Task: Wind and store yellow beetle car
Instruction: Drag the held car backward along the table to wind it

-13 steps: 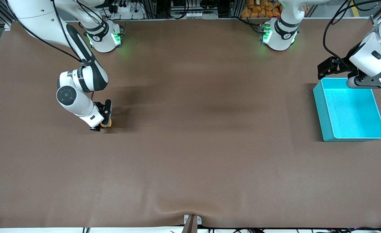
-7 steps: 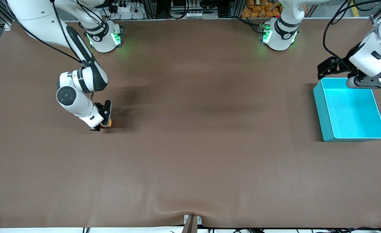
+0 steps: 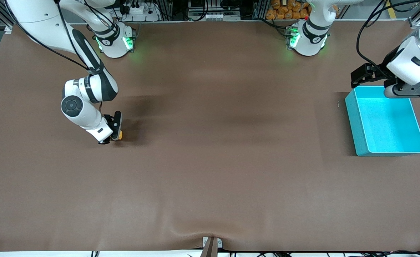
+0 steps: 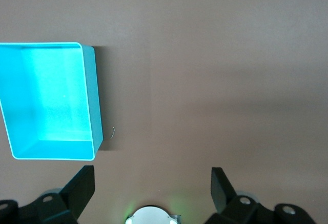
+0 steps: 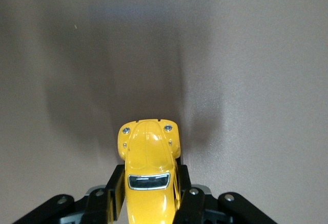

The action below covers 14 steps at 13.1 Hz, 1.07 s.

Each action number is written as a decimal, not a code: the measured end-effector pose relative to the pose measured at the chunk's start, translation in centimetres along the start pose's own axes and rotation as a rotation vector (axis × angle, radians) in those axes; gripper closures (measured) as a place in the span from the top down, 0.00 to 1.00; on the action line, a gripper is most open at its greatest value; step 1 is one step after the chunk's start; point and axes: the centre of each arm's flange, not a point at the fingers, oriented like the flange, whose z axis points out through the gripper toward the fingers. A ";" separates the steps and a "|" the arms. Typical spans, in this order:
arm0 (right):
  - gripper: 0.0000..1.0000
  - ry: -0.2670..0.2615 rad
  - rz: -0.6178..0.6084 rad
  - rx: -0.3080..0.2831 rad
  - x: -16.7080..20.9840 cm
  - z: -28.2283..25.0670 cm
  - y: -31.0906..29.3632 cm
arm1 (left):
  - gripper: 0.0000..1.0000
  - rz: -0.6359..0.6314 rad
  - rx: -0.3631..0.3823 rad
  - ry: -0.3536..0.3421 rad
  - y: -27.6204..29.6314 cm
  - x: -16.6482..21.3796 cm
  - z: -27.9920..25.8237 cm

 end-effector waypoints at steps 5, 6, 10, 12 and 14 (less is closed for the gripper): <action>0.44 -0.001 0.001 0.000 -0.1 0.0 0.0 | 1.00 -0.020 0.000 0.001 -0.1 0.0 -0.1; 0.44 -0.001 0.002 0.001 -0.1 0.0 0.0 | 1.00 -0.020 0.000 0.001 -0.1 0.0 -0.1; 0.44 -0.001 0.008 0.005 -1.9 0.2 0.2 | 1.00 -0.017 0.049 0.010 -0.1 0.0 -0.1; 0.44 0.000 0.010 0.007 -2.8 0.3 0.3 | 1.00 -0.015 0.051 0.010 0.0 0.0 -0.1; 0.44 0.000 0.012 0.009 -3.7 0.4 0.4 | 1.00 -0.015 0.051 0.010 0.0 0.0 -0.1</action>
